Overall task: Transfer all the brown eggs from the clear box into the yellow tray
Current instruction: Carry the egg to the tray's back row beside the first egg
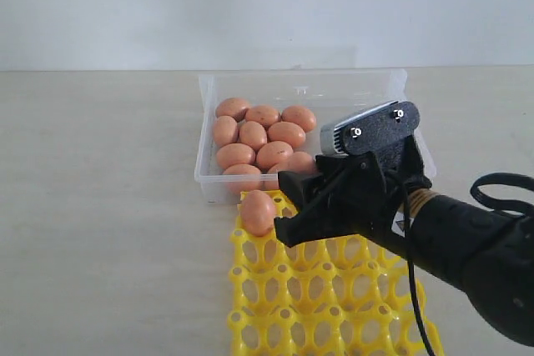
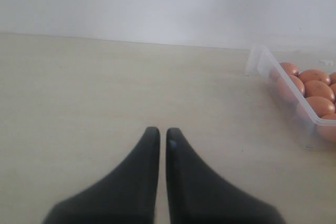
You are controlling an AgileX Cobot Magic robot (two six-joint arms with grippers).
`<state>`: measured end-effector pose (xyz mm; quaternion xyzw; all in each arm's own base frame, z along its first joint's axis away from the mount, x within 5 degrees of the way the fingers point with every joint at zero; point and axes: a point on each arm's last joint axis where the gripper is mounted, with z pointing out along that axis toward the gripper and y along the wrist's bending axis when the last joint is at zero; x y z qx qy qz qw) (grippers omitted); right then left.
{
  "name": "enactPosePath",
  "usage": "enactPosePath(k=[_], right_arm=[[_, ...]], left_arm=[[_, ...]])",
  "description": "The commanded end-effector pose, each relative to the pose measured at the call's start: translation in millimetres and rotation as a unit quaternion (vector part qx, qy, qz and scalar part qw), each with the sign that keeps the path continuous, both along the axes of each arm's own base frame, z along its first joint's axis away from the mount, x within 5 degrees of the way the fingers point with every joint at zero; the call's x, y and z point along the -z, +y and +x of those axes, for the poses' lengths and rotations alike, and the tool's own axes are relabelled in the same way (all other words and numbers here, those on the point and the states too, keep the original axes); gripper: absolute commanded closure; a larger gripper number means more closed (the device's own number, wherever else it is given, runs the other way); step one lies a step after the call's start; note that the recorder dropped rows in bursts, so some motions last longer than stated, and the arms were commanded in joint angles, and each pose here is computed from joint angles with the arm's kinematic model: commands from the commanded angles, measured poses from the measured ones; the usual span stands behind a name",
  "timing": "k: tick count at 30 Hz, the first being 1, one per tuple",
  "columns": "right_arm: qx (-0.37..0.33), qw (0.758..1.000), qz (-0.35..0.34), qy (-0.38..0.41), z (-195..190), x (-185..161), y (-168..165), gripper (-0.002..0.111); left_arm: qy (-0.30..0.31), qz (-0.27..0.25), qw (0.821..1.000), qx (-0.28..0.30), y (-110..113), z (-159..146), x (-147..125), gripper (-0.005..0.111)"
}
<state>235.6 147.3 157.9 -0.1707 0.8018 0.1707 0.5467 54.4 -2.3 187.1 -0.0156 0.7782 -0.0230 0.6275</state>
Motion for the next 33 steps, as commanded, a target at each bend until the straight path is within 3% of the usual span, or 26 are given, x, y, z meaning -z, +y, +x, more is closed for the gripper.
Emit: enactPosePath(k=[1, 9, 33], right_arm=[[0.005, 1.0, -0.013, 0.028, 2, 23, 1, 0.108], [0.008, 1.0, 0.011, -0.007, 9, 27, 5, 0.108], [-0.005, 0.999, -0.039, 0.007, 8, 33, 4, 0.108]], left_arm=[[-0.006, 0.004, 1.0, 0.001, 0, 0, 0, 0.103], [-0.006, 0.004, 1.0, 0.001, 0, 0, 0, 0.103], [-0.006, 0.004, 1.0, 0.001, 0, 0, 0, 0.103]])
